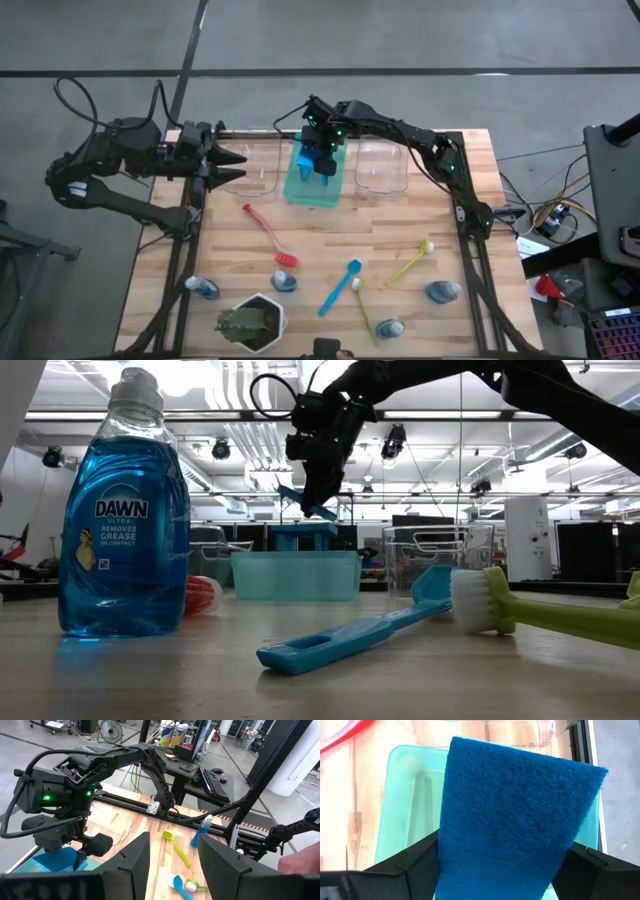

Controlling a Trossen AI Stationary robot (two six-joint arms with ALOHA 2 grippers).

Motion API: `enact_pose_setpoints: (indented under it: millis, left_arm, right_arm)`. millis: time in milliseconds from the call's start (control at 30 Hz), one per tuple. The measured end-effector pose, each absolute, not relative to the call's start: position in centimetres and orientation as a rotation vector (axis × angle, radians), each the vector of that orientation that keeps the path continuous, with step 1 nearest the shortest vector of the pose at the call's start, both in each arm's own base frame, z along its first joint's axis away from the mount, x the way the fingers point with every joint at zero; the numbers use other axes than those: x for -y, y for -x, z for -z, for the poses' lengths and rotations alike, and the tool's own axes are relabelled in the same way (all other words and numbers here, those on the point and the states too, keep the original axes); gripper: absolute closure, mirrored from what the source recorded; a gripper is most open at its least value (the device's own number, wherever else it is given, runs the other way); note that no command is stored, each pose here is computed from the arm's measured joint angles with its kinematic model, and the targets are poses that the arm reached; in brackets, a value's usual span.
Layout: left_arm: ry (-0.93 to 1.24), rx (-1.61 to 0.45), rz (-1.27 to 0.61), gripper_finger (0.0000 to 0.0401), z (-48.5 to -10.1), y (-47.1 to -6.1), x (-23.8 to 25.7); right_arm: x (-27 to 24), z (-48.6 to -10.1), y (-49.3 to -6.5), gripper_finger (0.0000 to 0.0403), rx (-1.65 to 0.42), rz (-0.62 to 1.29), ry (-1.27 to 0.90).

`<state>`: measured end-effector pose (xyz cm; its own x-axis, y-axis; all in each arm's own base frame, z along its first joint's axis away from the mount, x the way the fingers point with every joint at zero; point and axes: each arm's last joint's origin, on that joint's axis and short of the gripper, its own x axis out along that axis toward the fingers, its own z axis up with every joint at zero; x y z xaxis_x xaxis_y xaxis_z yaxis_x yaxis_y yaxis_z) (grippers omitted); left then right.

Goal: Pick & Place Kitchen Sink Supplies
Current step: Put the sponge into the green bin

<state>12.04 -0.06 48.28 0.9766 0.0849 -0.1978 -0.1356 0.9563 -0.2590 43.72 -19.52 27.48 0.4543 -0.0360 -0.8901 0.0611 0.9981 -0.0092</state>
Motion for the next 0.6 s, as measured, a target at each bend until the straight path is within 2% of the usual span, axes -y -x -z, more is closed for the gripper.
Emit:
enact_pose_setpoints:
  millis: [600]
  left_arm:
    - [0.276, -0.180, -0.111, 0.0243, -48.34, -11.83, 0.06]
  right_arm:
    - [19.44, -26.62, -43.67, 0.0092, -1.123, 0.051, -0.027]
